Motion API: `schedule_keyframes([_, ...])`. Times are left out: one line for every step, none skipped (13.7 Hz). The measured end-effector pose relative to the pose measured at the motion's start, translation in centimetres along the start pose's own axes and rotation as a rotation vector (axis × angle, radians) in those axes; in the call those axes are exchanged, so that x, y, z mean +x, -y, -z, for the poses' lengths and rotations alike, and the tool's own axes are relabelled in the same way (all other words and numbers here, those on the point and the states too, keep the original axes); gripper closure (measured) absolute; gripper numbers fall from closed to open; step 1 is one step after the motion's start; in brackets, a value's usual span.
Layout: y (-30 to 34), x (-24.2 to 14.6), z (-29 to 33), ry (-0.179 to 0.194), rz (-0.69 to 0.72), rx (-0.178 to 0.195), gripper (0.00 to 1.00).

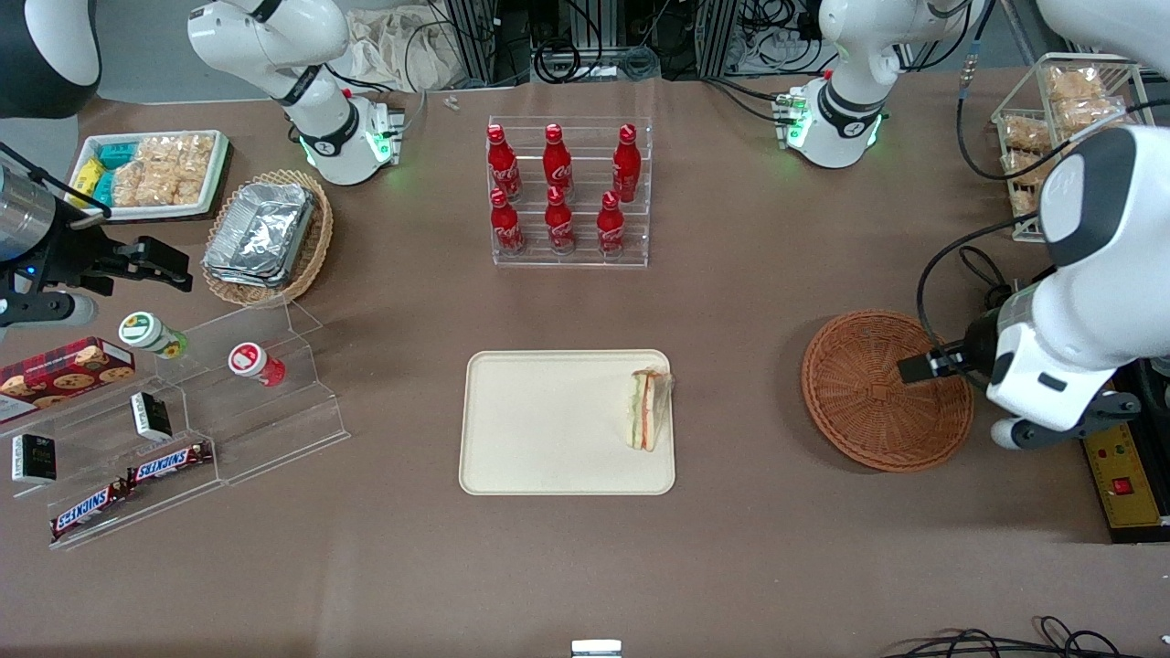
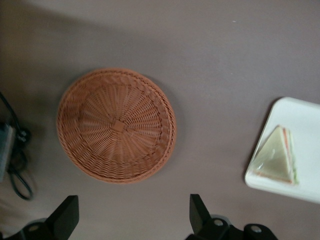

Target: Place sandwich from basket to tray

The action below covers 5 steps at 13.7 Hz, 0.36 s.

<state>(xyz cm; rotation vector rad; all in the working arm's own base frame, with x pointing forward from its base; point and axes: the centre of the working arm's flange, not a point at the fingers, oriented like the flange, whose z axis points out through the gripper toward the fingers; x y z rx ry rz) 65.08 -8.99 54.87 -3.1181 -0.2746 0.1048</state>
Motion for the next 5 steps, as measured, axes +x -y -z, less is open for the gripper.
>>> schedule_keyframes([1.0, -0.1, 0.8, -0.013, -0.066, 0.004, 0.0])
schedule_keyframes([2.0, -0.1, 1.4, -0.023, -0.112, 0.007, 0.0])
schedule_keyframes([3.0, 0.0, 1.9, -0.031, -0.137, 0.009, 0.0])
schedule_keyframes([3.7, 0.0, 2.2, -0.036, -0.148, 0.009, 0.0])
schedule_keyframes([4.0, 0.0, 2.4, -0.038, -0.152, 0.009, 0.0])
